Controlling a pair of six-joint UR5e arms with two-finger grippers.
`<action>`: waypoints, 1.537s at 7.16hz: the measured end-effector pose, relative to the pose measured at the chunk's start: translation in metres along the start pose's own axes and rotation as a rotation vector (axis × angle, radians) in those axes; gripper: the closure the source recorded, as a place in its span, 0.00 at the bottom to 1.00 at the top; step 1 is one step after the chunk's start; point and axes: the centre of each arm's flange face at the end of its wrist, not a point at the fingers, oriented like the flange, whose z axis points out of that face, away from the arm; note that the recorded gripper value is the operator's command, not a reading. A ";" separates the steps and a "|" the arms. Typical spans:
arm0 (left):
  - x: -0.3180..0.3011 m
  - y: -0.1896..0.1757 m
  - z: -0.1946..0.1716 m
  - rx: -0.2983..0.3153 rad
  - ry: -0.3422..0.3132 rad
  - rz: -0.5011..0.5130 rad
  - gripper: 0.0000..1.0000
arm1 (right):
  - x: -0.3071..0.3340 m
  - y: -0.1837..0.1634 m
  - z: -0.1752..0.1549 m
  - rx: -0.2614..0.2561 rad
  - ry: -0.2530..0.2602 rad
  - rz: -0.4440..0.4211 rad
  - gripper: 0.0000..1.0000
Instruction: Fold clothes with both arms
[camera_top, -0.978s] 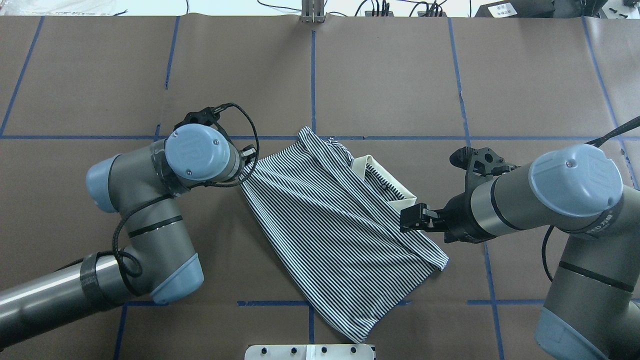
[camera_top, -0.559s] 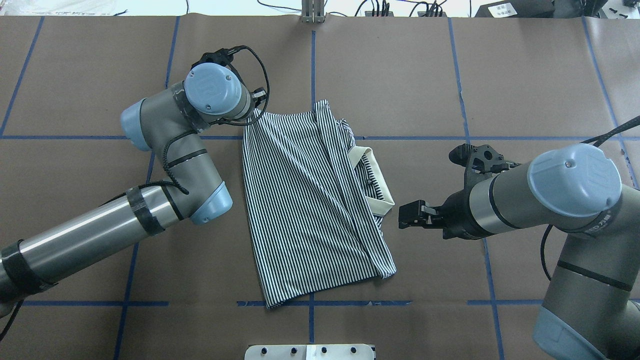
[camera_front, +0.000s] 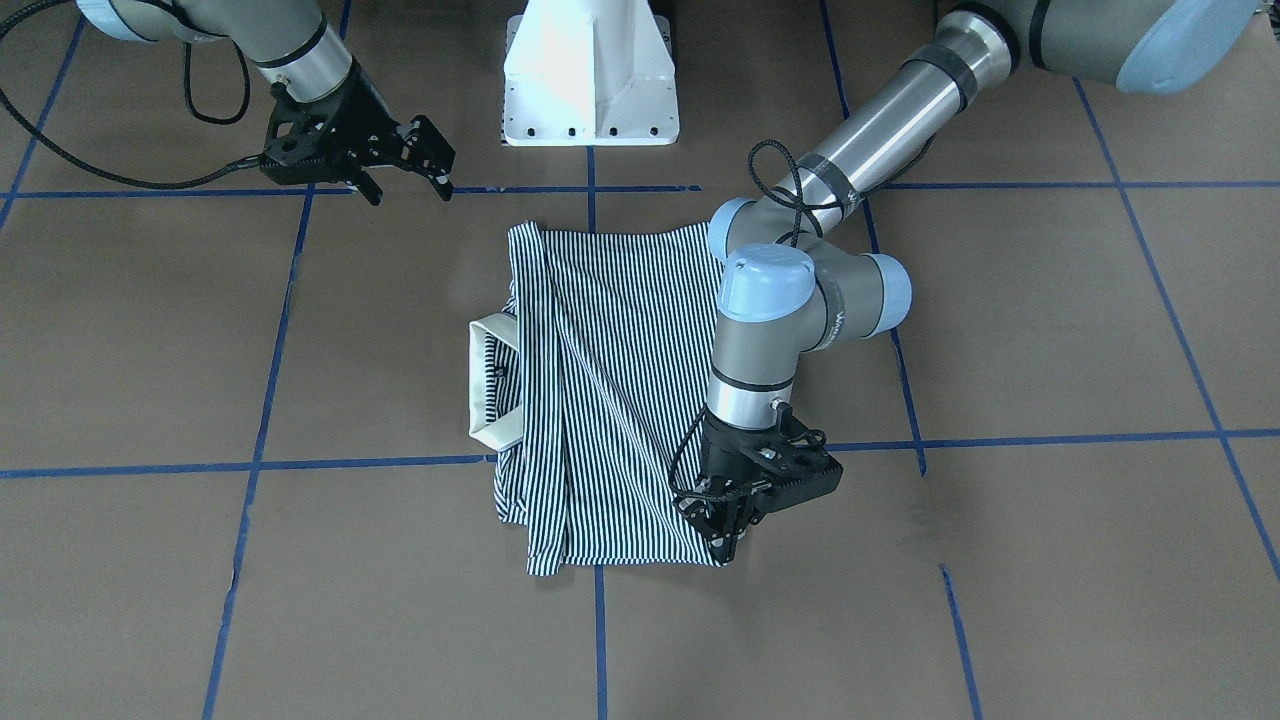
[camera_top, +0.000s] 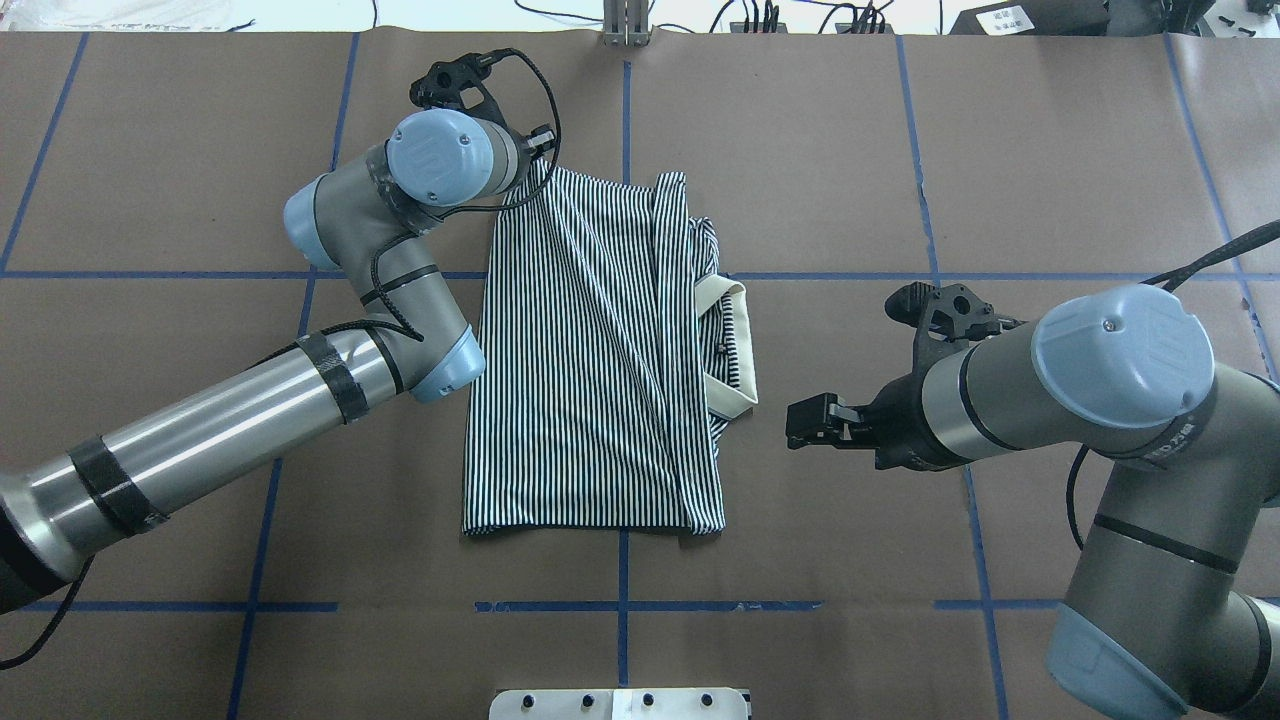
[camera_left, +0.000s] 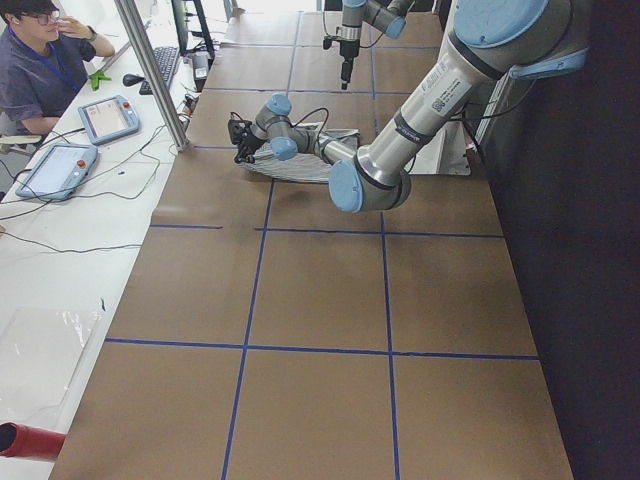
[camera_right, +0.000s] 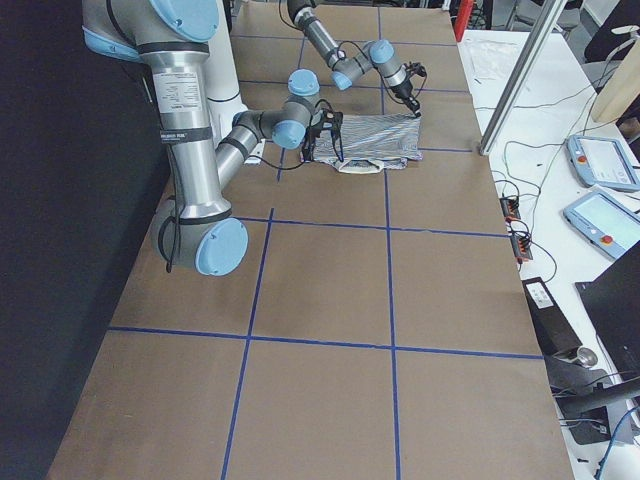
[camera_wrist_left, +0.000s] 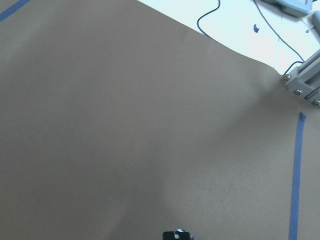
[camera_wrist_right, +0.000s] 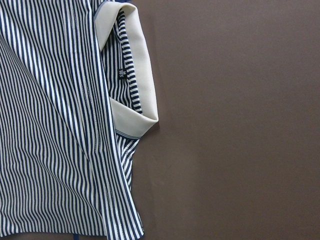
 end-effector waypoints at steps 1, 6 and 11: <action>-0.003 -0.001 0.004 0.002 0.000 0.020 0.00 | -0.001 -0.001 0.002 0.008 0.002 -0.001 0.00; -0.007 -0.056 -0.031 -0.140 0.024 0.095 0.00 | -0.058 -0.001 0.036 0.074 0.080 -0.161 0.00; -0.075 -0.051 -0.151 -0.193 -0.071 0.280 0.00 | -0.155 -0.021 0.114 0.038 0.281 -0.275 0.00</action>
